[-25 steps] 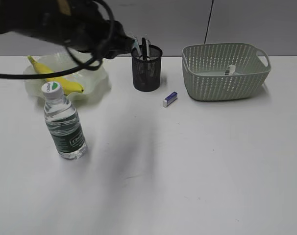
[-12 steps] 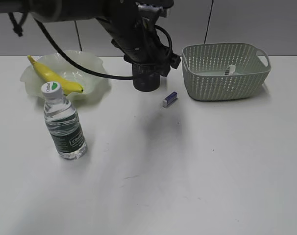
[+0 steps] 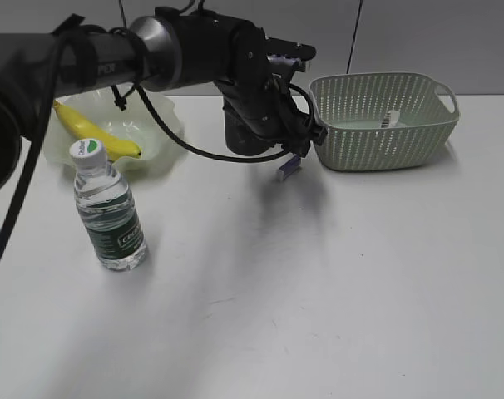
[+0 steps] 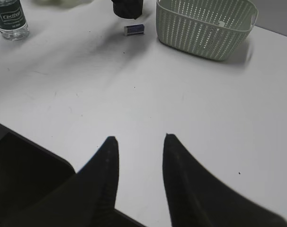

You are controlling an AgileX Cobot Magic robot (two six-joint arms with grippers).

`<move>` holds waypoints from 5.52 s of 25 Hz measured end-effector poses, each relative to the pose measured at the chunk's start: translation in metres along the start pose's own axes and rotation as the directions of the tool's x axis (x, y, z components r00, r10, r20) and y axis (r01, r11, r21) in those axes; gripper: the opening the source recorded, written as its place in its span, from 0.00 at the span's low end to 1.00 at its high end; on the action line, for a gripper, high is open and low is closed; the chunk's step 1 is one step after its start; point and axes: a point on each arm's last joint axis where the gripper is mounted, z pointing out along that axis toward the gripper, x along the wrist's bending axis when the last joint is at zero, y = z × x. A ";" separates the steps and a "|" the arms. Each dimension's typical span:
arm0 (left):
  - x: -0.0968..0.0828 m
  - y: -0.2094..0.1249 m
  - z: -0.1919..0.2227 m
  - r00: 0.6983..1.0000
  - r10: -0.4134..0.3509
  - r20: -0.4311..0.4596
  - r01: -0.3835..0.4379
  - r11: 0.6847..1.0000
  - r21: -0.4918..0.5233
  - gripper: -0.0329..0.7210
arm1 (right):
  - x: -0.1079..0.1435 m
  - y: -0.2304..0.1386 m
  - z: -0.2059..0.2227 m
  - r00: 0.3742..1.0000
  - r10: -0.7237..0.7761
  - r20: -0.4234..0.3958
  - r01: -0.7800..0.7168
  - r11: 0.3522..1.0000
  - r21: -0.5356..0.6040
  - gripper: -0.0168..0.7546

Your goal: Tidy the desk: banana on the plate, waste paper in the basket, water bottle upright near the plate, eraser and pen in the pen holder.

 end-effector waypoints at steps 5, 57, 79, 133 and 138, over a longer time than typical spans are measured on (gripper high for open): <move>0.001 -0.006 0.021 1.000 -0.004 0.001 0.004 1.000 0.009 0.63 | 0.000 0.000 0.000 1.000 0.000 0.000 0.000 1.000 0.000 0.37; 0.064 0.048 -0.072 0.993 -0.032 -0.118 0.002 0.969 -0.247 0.14 | 0.000 0.000 0.000 1.000 0.001 0.000 -0.001 1.000 0.000 0.37; 0.087 0.040 -0.036 0.980 -0.199 -0.013 0.185 0.934 -0.305 0.51 | 0.000 0.000 0.000 1.000 0.001 0.000 -0.001 1.000 0.000 0.37; 0.032 -0.326 -0.390 0.978 -0.115 -0.175 0.076 0.974 -0.215 0.45 | 0.000 0.000 0.000 1.000 0.002 0.000 -0.002 1.000 0.000 0.37; 0.028 -0.361 -0.405 0.980 -0.122 -0.158 0.043 0.902 -0.429 0.44 | 0.000 0.000 0.000 1.000 0.002 0.000 -0.002 1.000 0.000 0.37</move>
